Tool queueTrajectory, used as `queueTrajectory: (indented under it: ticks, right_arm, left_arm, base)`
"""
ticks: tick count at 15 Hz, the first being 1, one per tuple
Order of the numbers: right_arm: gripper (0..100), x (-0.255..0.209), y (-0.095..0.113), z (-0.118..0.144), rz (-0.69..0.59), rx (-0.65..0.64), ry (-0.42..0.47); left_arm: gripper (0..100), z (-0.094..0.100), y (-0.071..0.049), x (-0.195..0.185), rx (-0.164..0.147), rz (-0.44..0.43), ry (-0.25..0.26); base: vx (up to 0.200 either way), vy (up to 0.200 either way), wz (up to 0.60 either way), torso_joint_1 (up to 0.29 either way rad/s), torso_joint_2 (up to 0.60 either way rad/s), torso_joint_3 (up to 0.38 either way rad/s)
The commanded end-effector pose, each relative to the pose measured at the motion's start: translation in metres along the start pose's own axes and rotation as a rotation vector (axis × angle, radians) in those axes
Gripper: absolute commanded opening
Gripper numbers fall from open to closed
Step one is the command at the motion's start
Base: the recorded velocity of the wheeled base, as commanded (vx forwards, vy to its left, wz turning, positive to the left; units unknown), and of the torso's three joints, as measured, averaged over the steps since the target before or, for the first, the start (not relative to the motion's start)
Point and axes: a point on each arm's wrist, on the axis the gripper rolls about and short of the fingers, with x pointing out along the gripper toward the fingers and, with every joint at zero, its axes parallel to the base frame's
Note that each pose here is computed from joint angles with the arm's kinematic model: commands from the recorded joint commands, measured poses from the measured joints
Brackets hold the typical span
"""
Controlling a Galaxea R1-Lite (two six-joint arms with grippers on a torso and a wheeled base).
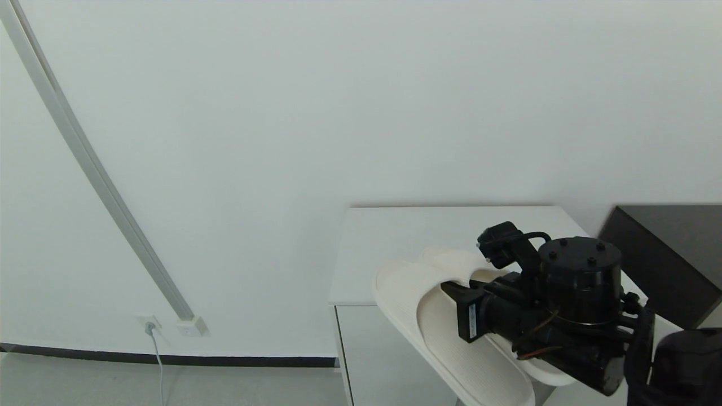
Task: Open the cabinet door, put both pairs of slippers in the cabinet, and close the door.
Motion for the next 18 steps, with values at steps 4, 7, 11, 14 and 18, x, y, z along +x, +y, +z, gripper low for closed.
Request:
queueTrajectory:
  ticks: [4,7,11,14,18]
  right_arm:
    - [0,-0.010,0.005,-0.004,0.024,-0.002,0.008]
    - [0,-0.008,0.005,-0.007,0.025,-0.004,0.017]
    - [0,-0.007,0.008,-0.009,0.032,-0.008,0.024]
    - [0,-0.007,0.008,-0.009,0.032,-0.009,0.027]
    - [0,-0.004,0.008,-0.012,0.032,-0.008,0.030]
  left_arm:
    - [0,0.000,0.000,0.000,0.000,0.000,0.000]
    - [0,0.000,0.000,0.000,-0.003,0.000,-0.002]
    - [0,0.000,0.000,0.000,-0.005,-0.001,-0.002]
    - [0,0.000,0.000,0.000,-0.006,0.000,0.000]
    - [0,0.000,0.000,0.000,-0.008,0.000,0.000]
  base:
    - [0.000,0.000,0.00,0.000,0.00,0.000]
    - [-0.133,0.000,0.00,0.000,0.00,0.005]
    - [-0.200,0.000,0.00,0.006,0.00,0.000]
    - [-0.200,0.000,0.00,-0.007,0.00,0.002]
    - [0.000,0.000,0.00,0.000,0.00,0.000]
